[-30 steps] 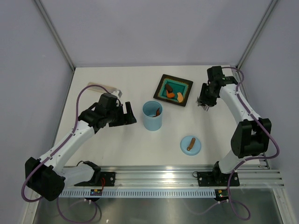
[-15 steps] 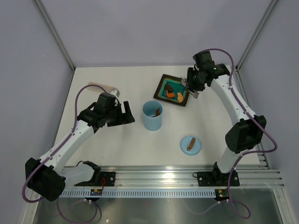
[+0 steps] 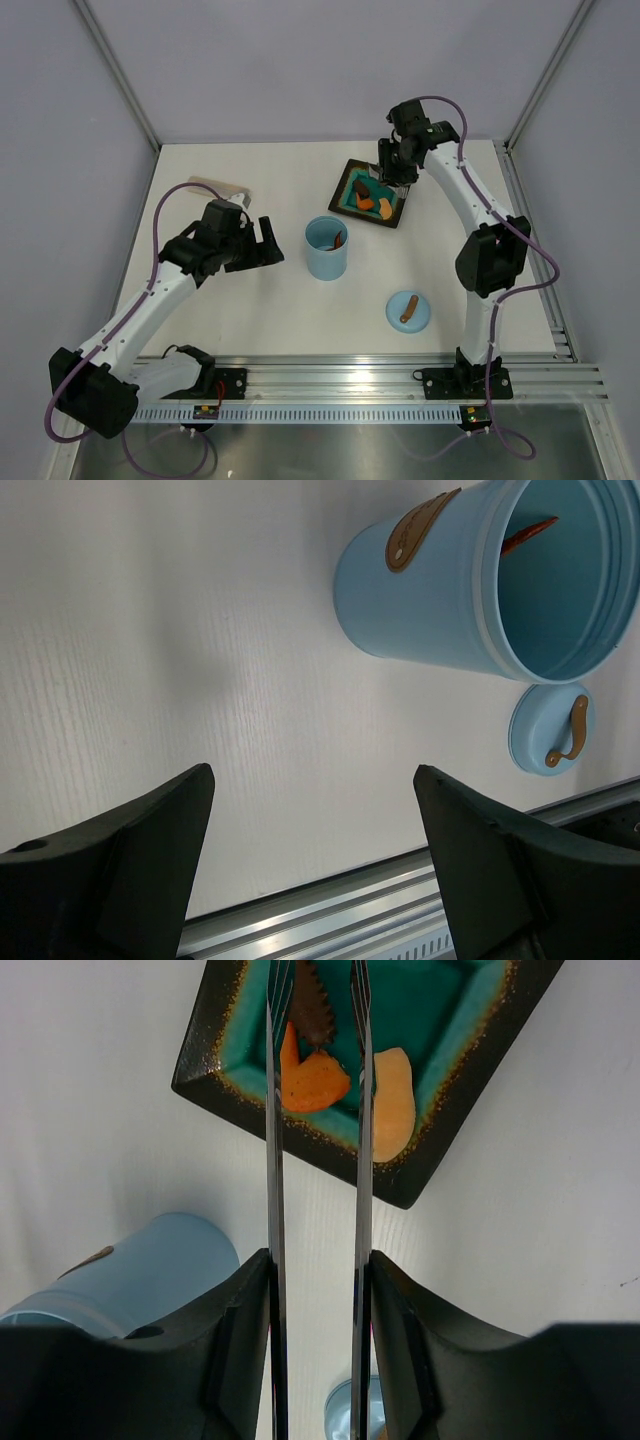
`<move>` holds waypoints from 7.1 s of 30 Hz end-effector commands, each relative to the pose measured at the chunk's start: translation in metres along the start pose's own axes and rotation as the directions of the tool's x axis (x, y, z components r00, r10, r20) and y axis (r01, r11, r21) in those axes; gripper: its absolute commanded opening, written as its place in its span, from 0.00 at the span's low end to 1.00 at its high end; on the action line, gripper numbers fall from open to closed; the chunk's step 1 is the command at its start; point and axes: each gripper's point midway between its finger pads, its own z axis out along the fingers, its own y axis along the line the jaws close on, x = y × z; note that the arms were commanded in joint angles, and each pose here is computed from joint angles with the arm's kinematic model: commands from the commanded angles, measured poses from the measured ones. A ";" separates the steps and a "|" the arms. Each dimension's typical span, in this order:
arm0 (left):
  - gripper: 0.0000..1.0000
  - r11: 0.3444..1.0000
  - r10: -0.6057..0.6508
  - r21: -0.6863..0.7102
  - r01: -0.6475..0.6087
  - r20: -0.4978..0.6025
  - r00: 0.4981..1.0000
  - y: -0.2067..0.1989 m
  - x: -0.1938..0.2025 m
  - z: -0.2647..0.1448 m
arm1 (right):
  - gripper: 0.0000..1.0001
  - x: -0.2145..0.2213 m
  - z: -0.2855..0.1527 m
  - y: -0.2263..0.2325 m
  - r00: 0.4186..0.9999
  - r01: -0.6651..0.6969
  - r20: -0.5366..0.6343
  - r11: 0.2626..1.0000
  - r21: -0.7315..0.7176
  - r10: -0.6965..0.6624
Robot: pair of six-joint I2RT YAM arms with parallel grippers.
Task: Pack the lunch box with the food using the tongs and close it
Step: Pick up the fake food from the plate, then place the fake food in the packing box, then pick up the fake food from the plate.
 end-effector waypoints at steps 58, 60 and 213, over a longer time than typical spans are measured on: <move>0.85 1.000 0.008 0.017 -0.008 0.048 0.999 -0.001 -0.010 -0.006 | 0.16 -0.037 -0.021 0.017 0.986 -0.003 0.169 0.998 0.062 -0.007; 0.85 1.000 0.009 0.017 -0.010 0.047 0.999 -0.001 -0.010 -0.005 | 0.15 -0.039 -0.037 0.020 0.980 -0.013 0.197 0.999 0.034 0.006; 0.85 0.999 0.004 -0.036 0.000 0.116 0.993 0.016 -0.025 -0.021 | 0.30 0.018 -0.033 0.021 0.995 0.047 0.086 0.994 0.095 -0.055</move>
